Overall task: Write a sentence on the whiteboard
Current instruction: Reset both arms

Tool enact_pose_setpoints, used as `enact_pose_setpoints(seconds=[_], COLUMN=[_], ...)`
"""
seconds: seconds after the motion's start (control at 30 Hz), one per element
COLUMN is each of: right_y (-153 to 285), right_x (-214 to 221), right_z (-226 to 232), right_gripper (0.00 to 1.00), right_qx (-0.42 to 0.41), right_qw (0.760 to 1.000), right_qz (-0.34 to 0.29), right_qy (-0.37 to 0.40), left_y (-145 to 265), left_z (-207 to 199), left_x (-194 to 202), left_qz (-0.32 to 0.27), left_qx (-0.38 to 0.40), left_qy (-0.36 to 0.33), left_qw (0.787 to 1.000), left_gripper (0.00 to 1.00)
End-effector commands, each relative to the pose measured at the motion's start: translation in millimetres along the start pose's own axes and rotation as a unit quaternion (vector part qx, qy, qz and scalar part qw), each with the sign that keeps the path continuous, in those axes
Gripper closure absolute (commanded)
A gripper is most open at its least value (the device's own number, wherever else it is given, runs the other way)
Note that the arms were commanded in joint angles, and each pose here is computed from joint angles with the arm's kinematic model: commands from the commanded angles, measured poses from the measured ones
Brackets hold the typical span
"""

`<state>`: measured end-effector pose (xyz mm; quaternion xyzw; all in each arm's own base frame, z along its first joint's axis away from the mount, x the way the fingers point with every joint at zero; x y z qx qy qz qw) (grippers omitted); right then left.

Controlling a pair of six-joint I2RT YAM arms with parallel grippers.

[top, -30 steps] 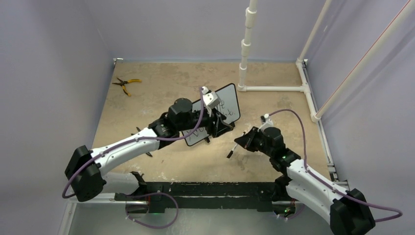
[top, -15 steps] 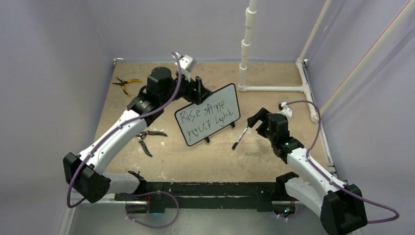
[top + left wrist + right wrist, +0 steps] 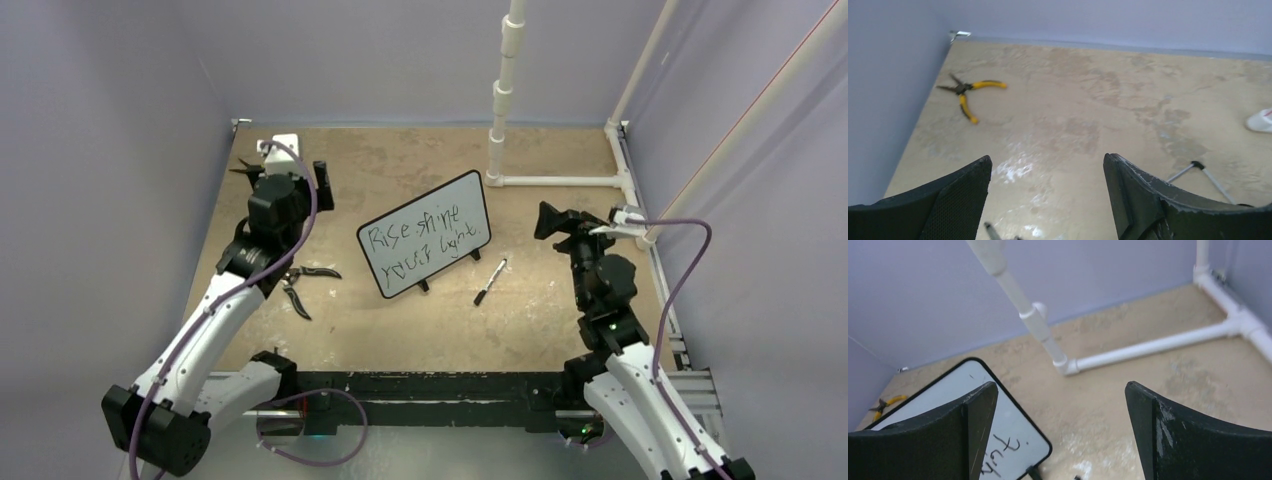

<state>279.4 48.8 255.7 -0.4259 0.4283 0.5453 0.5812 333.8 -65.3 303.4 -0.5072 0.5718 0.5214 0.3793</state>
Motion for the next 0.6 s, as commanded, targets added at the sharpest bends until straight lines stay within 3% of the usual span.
enact_pose_setpoints(seconds=[0.0,0.23,0.57], right_y=[12.7,30.8,22.4], right_x=[-38.5,-52.2,-51.4], right_z=[-3.8,-12.7,-11.4], right_gripper=[0.01,0.01,0.01], right_qx=[-0.020,-0.014,-0.004], right_qw=[0.990,0.979,0.984], right_qz=[-0.128,-0.195,-0.167], right_qy=[0.062,0.062,0.056], left_y=[17.8,26.9,27.5], left_z=[34.0,51.1,48.6], left_x=[-1.0,9.6,8.2], left_qz=[-0.060,-0.061,-0.067], left_qx=[-0.069,-0.107,-0.098], left_qy=[0.011,0.021,0.033], left_qw=[0.996,0.992,0.992], left_gripper=[0.17,0.13,0.13])
Point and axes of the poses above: each gripper's point midway between its finger pads, its own y axis back along the fingers, its own z axis along the line the jaws close on, x = y × z, the point moved 2 cm from there along y, back along the fingers, and after that the axes turned 8 degrees about y, right-handed, at the moved point
